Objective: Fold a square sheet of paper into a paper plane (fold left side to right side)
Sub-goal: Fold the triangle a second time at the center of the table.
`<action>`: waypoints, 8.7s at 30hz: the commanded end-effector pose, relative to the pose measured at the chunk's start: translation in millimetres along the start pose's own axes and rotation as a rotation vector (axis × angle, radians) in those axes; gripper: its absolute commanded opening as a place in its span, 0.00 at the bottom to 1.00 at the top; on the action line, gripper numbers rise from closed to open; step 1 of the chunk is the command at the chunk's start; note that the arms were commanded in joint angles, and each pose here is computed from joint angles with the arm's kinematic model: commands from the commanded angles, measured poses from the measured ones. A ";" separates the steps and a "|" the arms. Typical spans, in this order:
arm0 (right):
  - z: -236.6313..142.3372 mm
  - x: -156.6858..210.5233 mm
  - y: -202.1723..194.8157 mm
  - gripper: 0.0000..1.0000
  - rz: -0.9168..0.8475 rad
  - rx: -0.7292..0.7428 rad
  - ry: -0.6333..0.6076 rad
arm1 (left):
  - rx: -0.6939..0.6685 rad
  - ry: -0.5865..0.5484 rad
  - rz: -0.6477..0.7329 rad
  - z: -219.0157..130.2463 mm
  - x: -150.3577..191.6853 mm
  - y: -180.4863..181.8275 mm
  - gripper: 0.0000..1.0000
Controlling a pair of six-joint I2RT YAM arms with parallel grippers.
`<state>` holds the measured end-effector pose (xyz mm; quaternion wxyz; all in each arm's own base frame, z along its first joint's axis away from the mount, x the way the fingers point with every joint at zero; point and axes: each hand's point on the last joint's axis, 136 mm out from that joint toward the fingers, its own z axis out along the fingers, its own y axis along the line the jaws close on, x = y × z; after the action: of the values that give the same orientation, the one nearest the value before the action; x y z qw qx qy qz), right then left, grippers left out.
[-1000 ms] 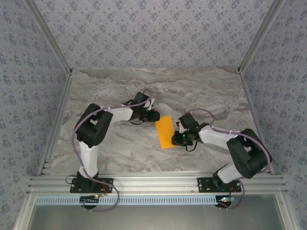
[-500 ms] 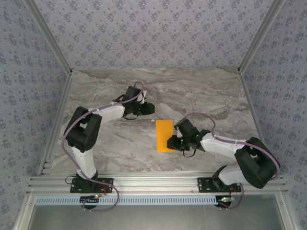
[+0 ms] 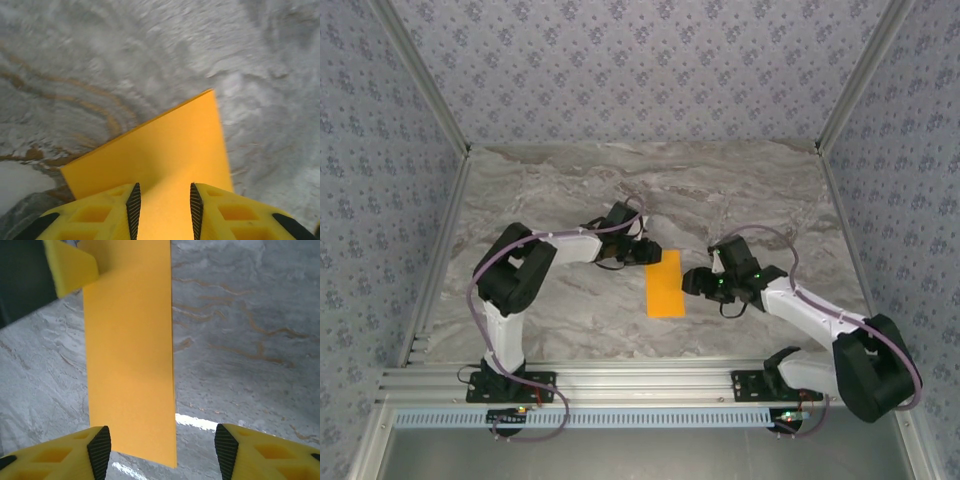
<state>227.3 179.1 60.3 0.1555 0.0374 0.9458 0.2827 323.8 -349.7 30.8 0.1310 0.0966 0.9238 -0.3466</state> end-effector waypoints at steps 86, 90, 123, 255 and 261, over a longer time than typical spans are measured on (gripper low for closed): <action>52.5 -50.5 35.2 0.44 -0.035 -0.080 0.045 | -0.059 0.034 -0.039 17.6 23.5 14.3 0.32; 53.9 -43.8 36.6 0.44 0.004 -0.103 0.064 | -0.061 0.037 -0.041 18.1 24.6 15.9 0.32; 41.0 -49.0 44.2 0.16 0.063 -0.148 0.143 | -0.094 -0.199 0.436 -103.9 75.7 -64.3 0.64; 45.6 49.4 -8.1 0.09 -0.107 0.068 0.178 | 0.079 0.074 0.323 -48.0 78.8 -29.0 0.08; 45.4 56.4 -16.4 0.09 -0.104 0.100 0.198 | 0.063 0.090 0.320 -40.3 76.3 -21.9 0.09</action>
<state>199.8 214.5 16.6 0.1011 -0.0457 0.9547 0.2760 231.4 -331.5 50.3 0.1372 0.2539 0.8901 -0.3527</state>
